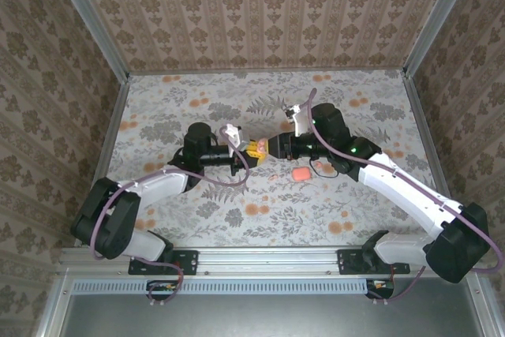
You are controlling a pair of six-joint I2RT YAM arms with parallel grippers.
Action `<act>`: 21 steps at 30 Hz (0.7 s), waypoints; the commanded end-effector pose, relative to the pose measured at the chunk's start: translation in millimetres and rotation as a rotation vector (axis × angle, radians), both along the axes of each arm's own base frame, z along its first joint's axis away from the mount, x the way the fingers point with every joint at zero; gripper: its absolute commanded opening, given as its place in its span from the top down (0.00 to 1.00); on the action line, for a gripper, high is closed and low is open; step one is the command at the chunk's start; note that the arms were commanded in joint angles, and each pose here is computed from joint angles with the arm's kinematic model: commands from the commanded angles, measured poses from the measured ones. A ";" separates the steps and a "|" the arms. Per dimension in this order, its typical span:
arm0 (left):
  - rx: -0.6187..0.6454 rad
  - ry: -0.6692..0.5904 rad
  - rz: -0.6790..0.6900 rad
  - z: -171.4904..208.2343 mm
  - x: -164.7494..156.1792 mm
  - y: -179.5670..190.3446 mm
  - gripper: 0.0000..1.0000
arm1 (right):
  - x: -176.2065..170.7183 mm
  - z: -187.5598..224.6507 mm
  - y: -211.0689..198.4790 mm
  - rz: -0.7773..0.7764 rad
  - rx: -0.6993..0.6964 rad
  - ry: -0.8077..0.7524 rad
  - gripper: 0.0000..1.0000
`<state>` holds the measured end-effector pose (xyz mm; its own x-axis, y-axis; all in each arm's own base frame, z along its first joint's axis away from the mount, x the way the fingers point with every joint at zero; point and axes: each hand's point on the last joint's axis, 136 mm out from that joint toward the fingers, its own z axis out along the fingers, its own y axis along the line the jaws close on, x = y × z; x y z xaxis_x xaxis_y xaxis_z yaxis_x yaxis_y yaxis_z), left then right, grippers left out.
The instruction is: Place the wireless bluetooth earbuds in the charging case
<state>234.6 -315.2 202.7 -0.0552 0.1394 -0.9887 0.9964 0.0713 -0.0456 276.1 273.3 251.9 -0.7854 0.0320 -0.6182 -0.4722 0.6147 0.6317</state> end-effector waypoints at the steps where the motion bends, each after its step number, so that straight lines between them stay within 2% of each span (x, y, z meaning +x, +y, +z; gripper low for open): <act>1: 0.009 -0.038 -0.018 -1.0 -7.6 2.2 0.83 | 0.4 -0.4 -1.5 -0.052 0.032 0.100 0.64; 21: 0.008 -0.046 -0.016 0.0 -9.9 4.0 0.84 | 13.2 -16.1 14.6 -0.031 0.034 0.163 0.79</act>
